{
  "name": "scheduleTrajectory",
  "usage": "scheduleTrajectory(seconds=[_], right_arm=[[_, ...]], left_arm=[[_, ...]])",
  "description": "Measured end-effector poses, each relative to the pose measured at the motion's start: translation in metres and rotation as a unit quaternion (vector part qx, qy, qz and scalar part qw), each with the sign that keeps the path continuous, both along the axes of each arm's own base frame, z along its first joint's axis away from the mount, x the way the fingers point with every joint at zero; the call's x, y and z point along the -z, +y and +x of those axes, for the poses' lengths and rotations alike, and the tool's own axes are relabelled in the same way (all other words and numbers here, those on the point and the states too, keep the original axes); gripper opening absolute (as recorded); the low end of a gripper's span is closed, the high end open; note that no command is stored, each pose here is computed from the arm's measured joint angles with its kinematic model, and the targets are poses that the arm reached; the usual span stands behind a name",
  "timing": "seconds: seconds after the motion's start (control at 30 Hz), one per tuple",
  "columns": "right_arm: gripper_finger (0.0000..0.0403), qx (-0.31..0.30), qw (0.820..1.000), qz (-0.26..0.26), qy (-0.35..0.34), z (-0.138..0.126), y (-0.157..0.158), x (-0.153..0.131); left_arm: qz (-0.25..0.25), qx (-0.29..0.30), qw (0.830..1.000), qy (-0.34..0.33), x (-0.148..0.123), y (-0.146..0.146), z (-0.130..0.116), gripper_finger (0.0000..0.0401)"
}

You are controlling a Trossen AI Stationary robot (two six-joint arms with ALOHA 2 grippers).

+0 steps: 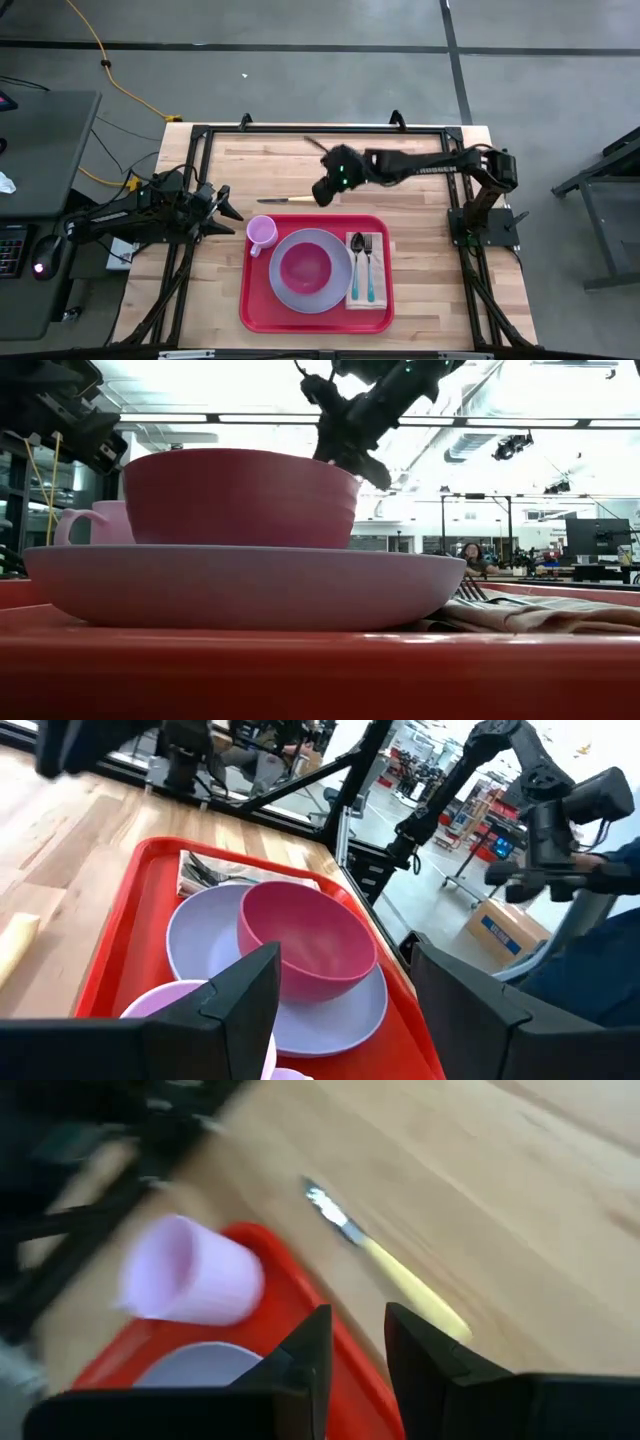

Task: Set up tray
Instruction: Put the yellow knife on the brown napkin to the right of the blue fork

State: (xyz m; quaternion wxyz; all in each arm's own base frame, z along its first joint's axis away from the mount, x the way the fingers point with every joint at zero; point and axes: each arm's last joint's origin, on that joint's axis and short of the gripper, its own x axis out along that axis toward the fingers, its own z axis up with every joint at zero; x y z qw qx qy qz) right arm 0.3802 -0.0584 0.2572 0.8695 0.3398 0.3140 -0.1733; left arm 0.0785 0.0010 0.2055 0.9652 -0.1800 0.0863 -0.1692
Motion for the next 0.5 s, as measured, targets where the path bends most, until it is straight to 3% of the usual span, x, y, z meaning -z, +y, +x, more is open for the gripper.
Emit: scheduleTrajectory(seconds=[0.2,0.5], right_arm=[[0.0073,-0.087,0.994,-0.034,-0.064,0.001,-0.03,-0.009],[0.0073,-0.202,0.972,-0.108,-0.05,0.006,-0.032,0.007]], left_arm=[[-0.019,-0.03,0.999,0.01,0.0,0.001,0.0,0.0255],[-0.052,-0.079,0.995,0.024,0.001,0.004,0.001,0.0255]])
